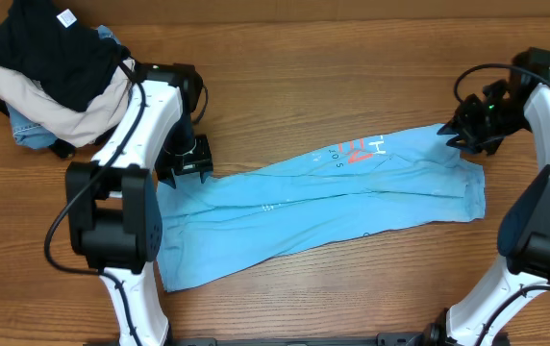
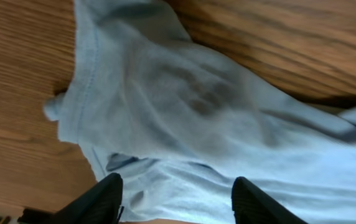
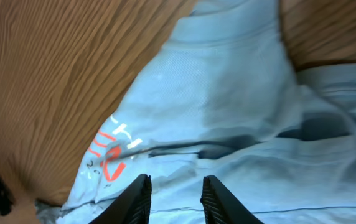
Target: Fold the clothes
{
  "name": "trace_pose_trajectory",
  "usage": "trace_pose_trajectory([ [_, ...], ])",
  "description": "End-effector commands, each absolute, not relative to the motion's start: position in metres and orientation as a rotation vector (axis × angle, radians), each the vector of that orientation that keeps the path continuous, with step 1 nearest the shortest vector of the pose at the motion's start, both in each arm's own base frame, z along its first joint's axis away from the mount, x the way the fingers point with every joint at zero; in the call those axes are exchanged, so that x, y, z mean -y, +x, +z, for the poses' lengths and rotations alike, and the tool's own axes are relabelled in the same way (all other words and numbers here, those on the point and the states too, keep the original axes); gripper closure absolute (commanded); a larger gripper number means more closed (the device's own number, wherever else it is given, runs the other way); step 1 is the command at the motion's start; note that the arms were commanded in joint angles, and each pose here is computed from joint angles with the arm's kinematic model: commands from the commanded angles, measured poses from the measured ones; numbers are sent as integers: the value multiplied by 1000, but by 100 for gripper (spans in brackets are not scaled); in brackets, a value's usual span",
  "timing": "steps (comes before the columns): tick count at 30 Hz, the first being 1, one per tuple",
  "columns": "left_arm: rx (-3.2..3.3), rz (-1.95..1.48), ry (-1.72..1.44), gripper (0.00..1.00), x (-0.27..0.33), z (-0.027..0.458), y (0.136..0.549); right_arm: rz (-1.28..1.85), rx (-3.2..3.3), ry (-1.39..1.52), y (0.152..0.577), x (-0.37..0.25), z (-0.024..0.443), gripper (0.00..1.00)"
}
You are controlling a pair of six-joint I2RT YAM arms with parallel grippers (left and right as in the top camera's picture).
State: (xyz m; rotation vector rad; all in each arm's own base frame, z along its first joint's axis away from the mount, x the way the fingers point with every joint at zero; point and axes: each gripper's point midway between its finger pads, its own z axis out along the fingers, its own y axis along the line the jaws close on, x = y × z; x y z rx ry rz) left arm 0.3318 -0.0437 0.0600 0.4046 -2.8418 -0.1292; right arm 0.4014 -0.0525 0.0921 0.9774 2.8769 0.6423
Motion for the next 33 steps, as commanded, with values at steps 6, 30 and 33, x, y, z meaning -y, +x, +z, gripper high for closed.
trace_pose_trajectory([
  [6,2756,-234,466,82,23,36,325,607,-2870,907,407,47,103,68],
  [30,2886,-302,395,75,11,23,352,603,-2847,890,413,48,103,64],
  [33,2893,-274,401,94,15,22,354,603,-2849,891,413,48,103,64],
])
